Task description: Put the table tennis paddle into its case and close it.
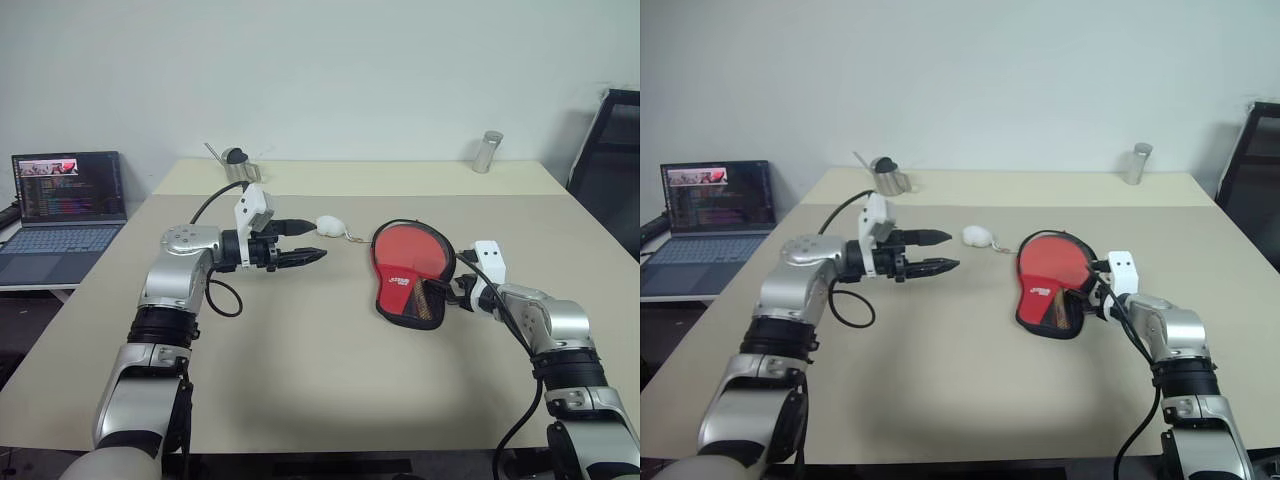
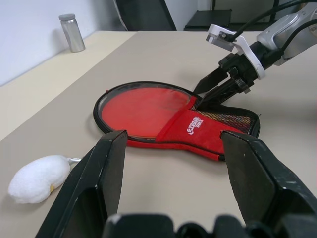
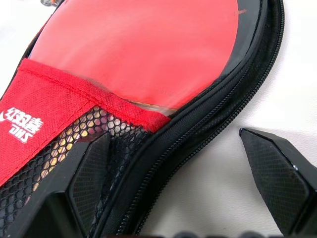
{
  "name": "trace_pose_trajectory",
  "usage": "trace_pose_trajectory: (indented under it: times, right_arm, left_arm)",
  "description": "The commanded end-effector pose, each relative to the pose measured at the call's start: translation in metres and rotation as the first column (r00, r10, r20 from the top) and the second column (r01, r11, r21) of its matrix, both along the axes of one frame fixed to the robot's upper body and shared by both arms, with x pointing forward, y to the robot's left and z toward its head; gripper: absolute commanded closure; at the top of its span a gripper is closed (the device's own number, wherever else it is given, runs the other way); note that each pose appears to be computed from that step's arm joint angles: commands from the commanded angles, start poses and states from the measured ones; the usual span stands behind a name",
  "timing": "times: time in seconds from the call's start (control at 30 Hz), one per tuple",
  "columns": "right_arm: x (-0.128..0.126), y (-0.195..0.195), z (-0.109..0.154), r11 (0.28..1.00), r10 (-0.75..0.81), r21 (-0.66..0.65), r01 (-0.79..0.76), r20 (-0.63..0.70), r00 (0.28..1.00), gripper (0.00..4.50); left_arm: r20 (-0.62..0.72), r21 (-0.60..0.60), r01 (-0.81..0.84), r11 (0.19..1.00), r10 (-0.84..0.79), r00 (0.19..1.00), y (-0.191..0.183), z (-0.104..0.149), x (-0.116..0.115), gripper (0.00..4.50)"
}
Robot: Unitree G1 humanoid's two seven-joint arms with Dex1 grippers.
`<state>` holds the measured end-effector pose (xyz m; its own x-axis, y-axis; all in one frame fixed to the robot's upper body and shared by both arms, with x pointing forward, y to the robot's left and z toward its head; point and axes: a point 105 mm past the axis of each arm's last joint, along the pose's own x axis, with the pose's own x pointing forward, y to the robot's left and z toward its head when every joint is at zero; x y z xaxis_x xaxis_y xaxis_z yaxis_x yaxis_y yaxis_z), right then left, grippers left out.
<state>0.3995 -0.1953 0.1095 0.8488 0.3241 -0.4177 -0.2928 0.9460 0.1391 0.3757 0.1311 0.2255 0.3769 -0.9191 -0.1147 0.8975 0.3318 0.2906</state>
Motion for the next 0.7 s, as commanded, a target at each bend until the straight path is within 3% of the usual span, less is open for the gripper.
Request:
trace_pose_trajectory:
  times: [0.03,0.07,0.17,0.4,0.57,0.7]
  right_arm:
    - [-0.001,0.006,-0.001,1.000,0.031,0.007,-0.031,-0.011,0.999,0.05]
    - [-0.002,0.010,-0.002,0.999,0.040,0.023,-0.040,-0.017,0.999,0.05]
    - [-0.004,0.025,-0.006,0.995,0.084,0.066,-0.081,-0.043,0.996,0.64]
    - [-0.007,0.037,-0.020,0.991,0.108,0.089,-0.100,-0.090,0.990,3.06]
    - [-0.008,0.050,-0.018,0.984,0.148,0.113,-0.138,-0.087,0.985,4.46]
    - [-0.011,0.066,-0.009,0.970,0.211,0.137,-0.200,-0.067,0.975,4.49]
  left_arm:
    - [0.075,0.007,0.027,1.000,-0.028,0.997,-0.002,0.023,-0.006,1.24]
    - [0.075,0.008,0.027,1.000,-0.028,0.997,-0.002,0.023,-0.007,1.24]
    - [0.076,0.014,0.024,1.000,-0.025,0.997,0.000,0.024,-0.007,1.24]
    - [0.072,0.027,0.013,1.000,-0.015,0.997,0.007,0.023,-0.009,1.24]
    - [0.026,0.054,0.013,0.998,-0.014,1.000,0.021,0.014,-0.017,1.24]
    - [-0.064,0.128,0.049,0.991,-0.041,0.997,0.041,-0.003,-0.033,1.24]
